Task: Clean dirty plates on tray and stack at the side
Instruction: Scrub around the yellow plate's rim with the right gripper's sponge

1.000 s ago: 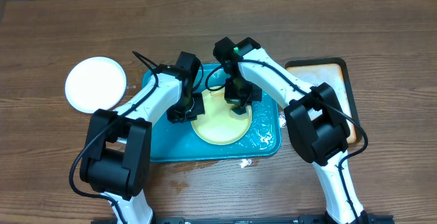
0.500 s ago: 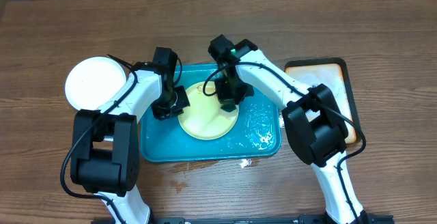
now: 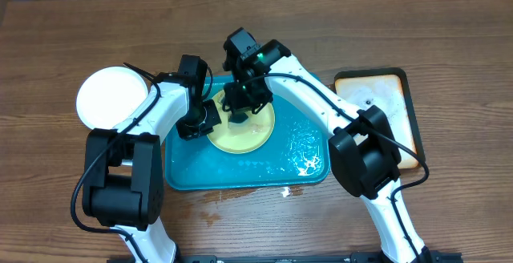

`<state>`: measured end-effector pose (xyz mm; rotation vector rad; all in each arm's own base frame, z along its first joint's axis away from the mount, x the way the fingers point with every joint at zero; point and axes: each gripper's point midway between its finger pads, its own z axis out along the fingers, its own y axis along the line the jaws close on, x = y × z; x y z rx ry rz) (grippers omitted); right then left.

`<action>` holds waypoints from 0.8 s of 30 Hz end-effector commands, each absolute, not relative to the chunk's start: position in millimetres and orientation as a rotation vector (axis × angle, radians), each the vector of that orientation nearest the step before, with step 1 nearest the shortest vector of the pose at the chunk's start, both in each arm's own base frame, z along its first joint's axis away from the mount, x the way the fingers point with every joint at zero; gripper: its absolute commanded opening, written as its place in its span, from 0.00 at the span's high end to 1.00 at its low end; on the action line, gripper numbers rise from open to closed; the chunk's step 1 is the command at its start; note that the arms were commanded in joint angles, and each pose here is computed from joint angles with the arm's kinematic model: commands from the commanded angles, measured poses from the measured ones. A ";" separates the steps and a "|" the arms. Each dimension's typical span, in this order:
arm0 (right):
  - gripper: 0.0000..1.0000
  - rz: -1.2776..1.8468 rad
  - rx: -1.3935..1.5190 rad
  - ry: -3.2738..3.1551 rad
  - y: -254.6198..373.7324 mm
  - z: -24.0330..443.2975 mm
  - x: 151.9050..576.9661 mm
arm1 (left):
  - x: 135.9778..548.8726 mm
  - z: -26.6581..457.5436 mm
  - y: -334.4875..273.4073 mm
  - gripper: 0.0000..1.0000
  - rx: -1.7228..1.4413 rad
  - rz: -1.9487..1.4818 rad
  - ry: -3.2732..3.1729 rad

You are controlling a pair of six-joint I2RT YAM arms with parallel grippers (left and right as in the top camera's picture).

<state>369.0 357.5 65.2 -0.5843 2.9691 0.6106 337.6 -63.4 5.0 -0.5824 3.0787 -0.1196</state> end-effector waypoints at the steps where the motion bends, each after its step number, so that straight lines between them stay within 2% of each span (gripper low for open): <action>1: 0.96 0.630 -0.533 2.963 356.6 69.2 378.3 | 318.3 -22.0 -40.1 0.96 -0.644 0.076 3.135; 3: 0.96 0.505 -0.368 2.994 339.0 64.0 389.1 | 317.2 -21.9 -40.1 0.96 -0.634 0.077 3.142; 6: 0.96 0.456 -0.291 2.998 324.8 62.4 399.1 | 316.8 -22.0 -43.6 0.96 -0.601 0.046 3.155; 15: 0.96 0.616 -0.424 2.988 343.7 64.6 388.9 | 320.9 -18.9 -58.8 0.96 -0.522 -0.013 3.163; 24: 0.96 0.600 -0.382 3.065 349.8 31.3 364.9 | 328.5 -9.7 -70.0 0.96 -0.467 -0.058 3.163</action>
